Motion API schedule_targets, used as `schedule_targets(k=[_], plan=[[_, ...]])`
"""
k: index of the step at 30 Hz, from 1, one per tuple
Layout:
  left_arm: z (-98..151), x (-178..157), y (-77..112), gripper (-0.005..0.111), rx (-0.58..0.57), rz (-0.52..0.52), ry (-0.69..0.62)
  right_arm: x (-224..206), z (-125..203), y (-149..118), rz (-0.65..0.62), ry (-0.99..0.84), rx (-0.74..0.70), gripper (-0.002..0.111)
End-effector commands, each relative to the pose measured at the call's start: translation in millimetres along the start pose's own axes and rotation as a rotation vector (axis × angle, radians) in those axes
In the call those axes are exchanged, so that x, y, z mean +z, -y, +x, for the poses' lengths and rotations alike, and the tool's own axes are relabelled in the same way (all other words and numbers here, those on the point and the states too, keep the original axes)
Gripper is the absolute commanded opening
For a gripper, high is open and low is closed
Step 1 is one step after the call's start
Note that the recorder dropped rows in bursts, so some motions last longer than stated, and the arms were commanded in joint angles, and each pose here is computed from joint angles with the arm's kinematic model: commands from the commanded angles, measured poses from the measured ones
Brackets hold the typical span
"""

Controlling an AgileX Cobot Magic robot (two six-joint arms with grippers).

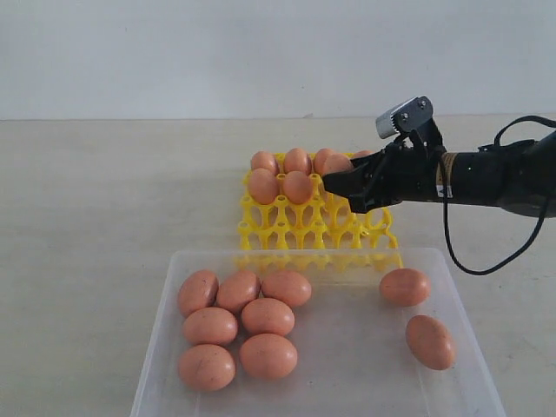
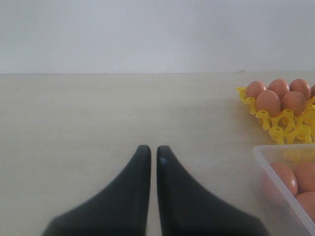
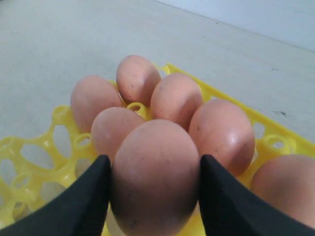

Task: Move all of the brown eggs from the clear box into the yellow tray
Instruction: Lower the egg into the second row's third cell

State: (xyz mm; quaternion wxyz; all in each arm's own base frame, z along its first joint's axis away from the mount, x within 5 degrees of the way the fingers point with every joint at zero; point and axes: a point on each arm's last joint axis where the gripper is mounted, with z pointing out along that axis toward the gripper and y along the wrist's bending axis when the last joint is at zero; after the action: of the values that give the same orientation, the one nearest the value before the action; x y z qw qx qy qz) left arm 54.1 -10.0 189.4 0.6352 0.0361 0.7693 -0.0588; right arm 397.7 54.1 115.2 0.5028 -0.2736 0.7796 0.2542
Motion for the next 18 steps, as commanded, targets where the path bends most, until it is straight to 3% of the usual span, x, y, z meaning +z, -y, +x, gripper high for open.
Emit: schedule_targets(k=[1,18], plan=[[1.1,0.2,0.4,0.004,0.003,0.009,-0.001,2.6,-4.0,-4.7,-0.015,0.017,-0.028,0.000],[1.1,0.2,0.4,0.004,0.003,0.009,-0.001,8.5,-1.8,-5.2,0.051,-0.026,-0.045,0.000]])
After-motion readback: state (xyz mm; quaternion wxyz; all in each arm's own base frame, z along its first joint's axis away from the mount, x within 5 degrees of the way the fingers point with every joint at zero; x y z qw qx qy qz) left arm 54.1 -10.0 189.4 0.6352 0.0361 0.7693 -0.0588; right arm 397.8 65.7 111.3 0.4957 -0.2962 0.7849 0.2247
